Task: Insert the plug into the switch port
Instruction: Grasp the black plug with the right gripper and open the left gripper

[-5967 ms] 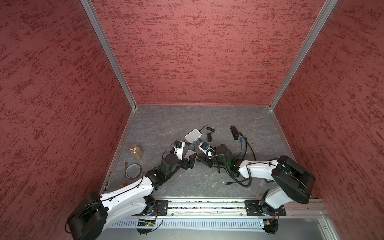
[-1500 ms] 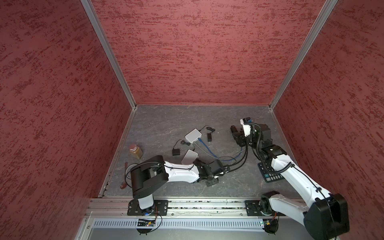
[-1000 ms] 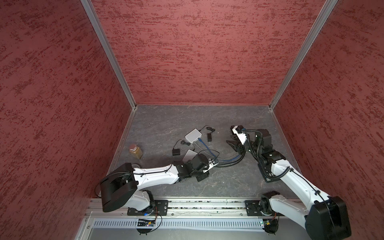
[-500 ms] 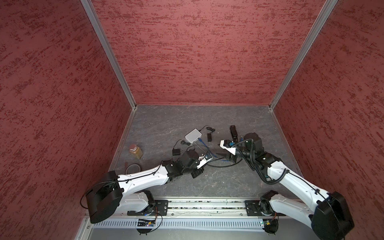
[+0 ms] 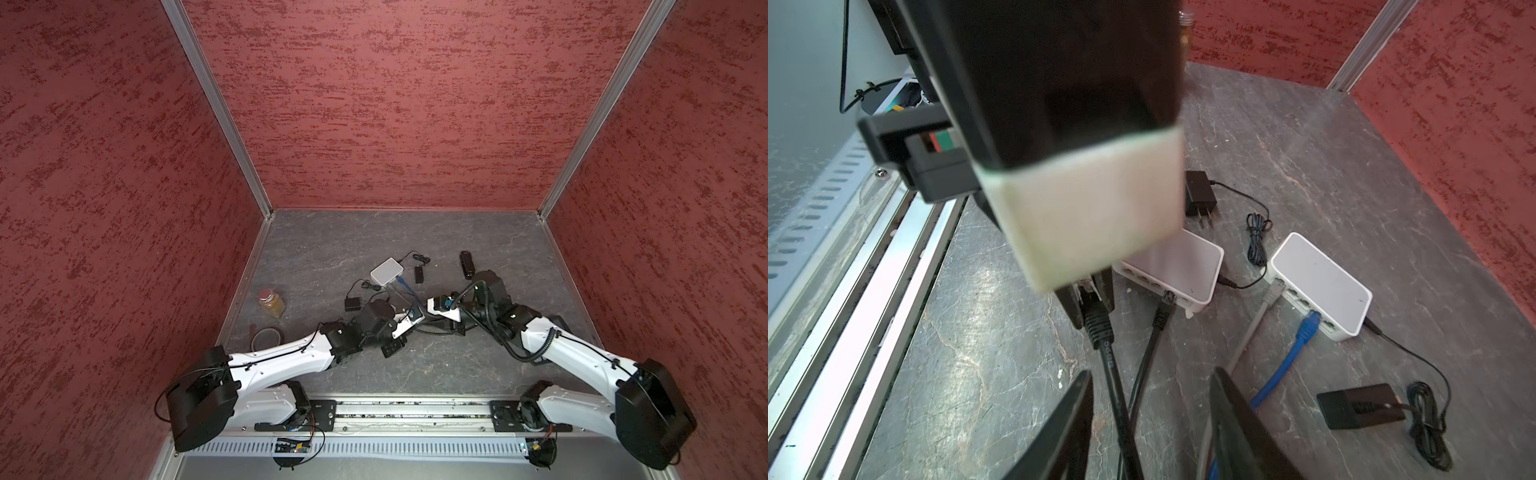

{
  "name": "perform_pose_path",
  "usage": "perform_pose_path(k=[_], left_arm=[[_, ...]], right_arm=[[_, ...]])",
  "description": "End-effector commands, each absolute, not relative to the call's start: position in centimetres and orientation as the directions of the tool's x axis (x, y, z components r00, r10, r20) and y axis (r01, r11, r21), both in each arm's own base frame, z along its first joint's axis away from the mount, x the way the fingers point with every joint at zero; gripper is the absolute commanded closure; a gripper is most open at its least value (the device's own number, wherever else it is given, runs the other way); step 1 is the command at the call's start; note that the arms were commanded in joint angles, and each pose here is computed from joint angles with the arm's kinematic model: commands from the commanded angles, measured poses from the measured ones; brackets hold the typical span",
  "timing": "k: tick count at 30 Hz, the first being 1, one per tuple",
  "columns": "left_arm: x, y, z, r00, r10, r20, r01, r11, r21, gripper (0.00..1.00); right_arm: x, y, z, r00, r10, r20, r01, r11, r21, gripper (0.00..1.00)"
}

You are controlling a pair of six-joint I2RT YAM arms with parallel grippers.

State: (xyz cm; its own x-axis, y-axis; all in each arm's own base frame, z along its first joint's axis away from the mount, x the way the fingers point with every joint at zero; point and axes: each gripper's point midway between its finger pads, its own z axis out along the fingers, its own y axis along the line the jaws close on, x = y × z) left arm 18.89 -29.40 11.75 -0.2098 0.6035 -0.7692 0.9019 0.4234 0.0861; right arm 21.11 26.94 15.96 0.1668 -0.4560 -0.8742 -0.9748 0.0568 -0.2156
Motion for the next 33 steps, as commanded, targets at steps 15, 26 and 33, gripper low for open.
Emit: perform_pose_path(k=[15,26,33], left_arm=[[19.2,-30.7,15.1,-0.113,0.551,-0.827,0.909,0.394,0.139,0.92],[19.8,-31.1,16.9,-0.054,0.531,-0.846,0.899,0.394,0.190,0.92],[19.7,-30.6,16.7,-0.063,0.533,-0.844,0.893,0.407,0.191,0.92]], right_arm=[[19.2,28.4,15.5,0.179,-0.352,-0.919,-0.984,-0.081,-0.161,0.58],[19.1,28.6,14.5,0.151,-0.352,-0.924,-0.988,-0.093,-0.126,0.65],[19.0,28.5,14.6,0.157,-0.343,-0.926,-0.987,-0.076,-0.140,0.70]])
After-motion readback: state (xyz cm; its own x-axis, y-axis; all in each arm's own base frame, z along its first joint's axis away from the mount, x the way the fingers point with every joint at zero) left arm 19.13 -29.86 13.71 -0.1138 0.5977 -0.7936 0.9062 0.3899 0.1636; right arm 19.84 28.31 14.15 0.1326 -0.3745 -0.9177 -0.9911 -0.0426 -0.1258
